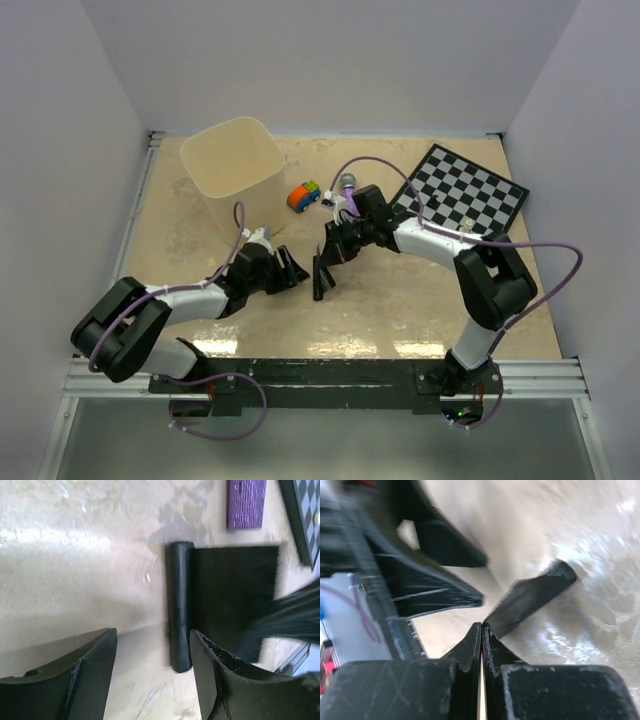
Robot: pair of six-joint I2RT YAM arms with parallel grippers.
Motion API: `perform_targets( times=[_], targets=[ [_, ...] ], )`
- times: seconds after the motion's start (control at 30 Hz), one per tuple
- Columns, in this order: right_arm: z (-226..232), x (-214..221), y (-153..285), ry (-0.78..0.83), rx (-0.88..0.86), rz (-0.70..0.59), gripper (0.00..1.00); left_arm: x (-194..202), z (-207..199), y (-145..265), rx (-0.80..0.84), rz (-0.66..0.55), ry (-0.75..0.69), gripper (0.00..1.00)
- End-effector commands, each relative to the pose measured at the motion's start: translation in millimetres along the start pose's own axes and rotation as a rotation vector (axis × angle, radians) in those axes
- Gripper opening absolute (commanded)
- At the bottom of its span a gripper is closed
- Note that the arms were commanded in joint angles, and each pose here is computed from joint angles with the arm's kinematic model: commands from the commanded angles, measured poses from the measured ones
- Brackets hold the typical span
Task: Put the trash bags into the trash bin
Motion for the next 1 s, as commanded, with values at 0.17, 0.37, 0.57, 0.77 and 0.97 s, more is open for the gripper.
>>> perform_targets(
  times=[0.17,0.37,0.57,0.77,0.97],
  targets=[
    [51,-25,57,0.172,-0.105,-0.057,0.0,8,15,-2,0.031,-0.023,-0.191,0.65],
    [82,-54,101,0.332,-0.083,-0.141,0.0,8,25,-2,-0.063,-0.033,-0.209,0.61],
    [119,-81,139,0.432,-0.037,-0.232,0.0,-7,35,-2,-0.068,-0.116,-0.235,0.61],
    [144,-99,165,0.489,-0.019,-0.304,0.0,-16,38,0,-0.115,-0.173,-0.205,0.62],
    [166,-110,198,0.544,0.011,-0.412,0.0,-21,46,1,-0.173,-0.172,-0.19,0.61]
  ],
)
Point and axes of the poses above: each gripper's point midway between its finger pads, its own y axis back along the fingers, its own z axis along the line the jaws close on, x = y × z, the point moved 9 cm from there along y, back along the fingers, and after that the axes turned 11 degrees about -y, right-handed, at the moved point
